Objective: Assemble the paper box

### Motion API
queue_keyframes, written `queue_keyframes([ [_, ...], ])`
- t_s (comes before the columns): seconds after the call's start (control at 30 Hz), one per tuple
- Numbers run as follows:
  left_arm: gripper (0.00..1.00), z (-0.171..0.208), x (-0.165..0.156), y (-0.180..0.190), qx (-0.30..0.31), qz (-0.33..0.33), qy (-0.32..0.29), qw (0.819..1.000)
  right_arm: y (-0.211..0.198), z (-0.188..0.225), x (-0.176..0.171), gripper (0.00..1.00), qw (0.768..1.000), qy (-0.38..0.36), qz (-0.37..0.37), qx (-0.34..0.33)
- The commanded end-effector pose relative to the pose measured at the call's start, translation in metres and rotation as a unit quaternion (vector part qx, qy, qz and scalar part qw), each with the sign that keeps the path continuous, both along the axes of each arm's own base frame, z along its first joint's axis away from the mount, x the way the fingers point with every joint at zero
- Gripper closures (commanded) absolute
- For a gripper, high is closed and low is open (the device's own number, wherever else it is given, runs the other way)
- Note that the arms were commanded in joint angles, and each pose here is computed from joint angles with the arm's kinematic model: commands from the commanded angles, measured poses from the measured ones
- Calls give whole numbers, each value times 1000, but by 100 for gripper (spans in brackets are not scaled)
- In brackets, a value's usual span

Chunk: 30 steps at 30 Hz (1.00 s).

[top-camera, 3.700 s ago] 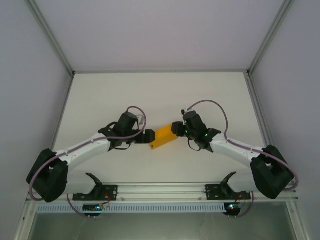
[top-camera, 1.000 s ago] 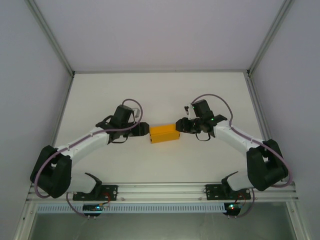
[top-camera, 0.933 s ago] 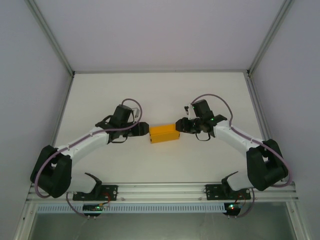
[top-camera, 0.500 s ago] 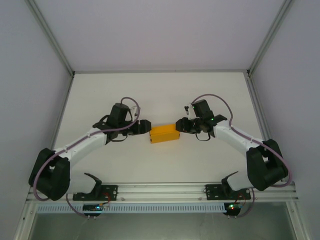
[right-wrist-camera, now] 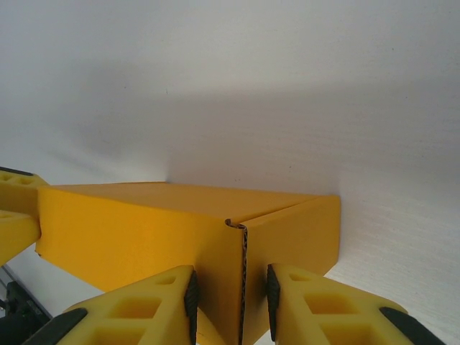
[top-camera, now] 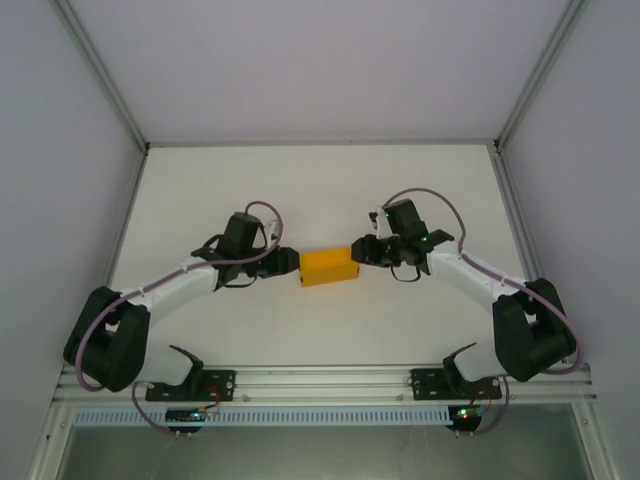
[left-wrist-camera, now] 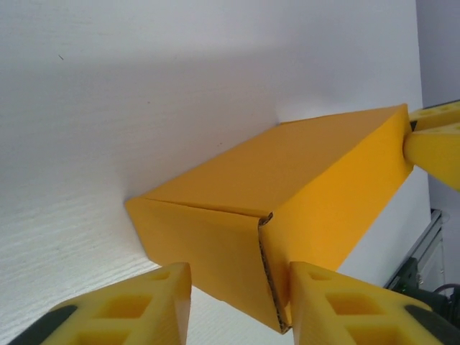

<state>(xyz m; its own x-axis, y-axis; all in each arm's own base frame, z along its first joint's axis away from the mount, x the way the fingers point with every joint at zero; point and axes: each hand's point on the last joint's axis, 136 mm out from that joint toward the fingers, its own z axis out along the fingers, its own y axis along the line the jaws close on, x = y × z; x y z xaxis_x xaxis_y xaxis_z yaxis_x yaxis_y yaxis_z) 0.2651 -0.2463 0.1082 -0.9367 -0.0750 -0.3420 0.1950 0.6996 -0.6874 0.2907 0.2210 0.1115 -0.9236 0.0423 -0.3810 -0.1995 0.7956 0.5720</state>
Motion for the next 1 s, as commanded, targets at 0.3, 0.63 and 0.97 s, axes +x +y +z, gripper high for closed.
queue_keyframes([
  [0.3, 95, -93, -46, 39, 102, 41, 148, 983, -27, -60, -41, 72, 992, 102, -20, -67],
  [0.63, 100, -120, -67, 76, 282, 48, 158, 945, -32, -68, -40, 90, 995, 71, -30, -67],
  [0.97, 80, -52, -21, 28, 228, 12, 38, 973, -23, -22, -17, 100, 999, -16, -31, -39],
])
